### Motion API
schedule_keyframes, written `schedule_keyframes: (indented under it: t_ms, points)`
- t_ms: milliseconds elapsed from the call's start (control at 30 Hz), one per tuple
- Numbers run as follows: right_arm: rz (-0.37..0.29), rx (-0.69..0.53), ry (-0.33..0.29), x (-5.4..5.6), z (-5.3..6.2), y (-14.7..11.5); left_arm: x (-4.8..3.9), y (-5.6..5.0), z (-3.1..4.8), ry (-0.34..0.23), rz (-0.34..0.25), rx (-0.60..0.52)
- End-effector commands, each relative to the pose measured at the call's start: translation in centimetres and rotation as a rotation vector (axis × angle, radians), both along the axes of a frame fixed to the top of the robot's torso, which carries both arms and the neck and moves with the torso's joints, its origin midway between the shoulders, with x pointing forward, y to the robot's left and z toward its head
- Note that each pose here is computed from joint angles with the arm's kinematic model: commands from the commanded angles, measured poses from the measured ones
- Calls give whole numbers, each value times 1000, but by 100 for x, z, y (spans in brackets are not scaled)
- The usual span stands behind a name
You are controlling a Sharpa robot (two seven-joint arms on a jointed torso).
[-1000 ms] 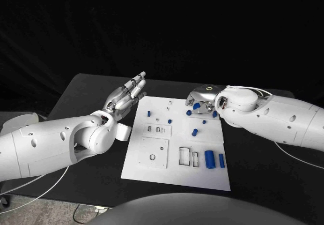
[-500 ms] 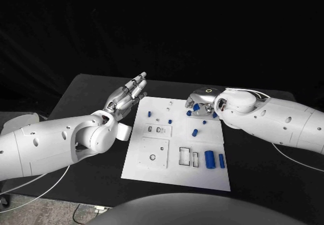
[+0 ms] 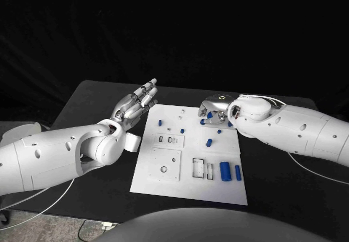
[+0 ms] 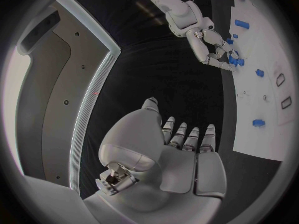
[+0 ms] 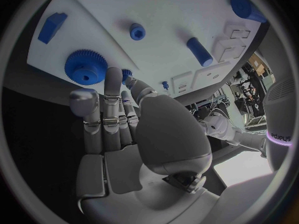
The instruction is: Assemble the parts on the task board
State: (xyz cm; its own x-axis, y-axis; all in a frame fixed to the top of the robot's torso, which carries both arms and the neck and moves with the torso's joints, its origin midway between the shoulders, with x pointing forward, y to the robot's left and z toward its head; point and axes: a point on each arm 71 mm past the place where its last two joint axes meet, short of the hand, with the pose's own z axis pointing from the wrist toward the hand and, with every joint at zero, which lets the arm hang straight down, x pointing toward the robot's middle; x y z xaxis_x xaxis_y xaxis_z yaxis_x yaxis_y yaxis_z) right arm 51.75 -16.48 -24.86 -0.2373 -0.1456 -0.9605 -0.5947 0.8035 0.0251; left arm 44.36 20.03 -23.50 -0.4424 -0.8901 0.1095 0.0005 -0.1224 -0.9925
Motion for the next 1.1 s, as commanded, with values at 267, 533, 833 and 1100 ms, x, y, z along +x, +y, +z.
schedule_keyframes:
  t_ms: [267, 533, 833, 1100]
  points:
    - [2, 9, 15, -16, -162, -3, -10, -32, 6, -2, -28, -12]
    - [12, 30, 6, -26, -189, -8, -9, -30, 1, 2, -29, -11]
    - [21, 122, -64, -27, -63, -40, -10, -33, -3, 5, -30, -9]
    - [13, 153, -95, 64, 214, 63, -10, -34, -8, 10, -28, -6]
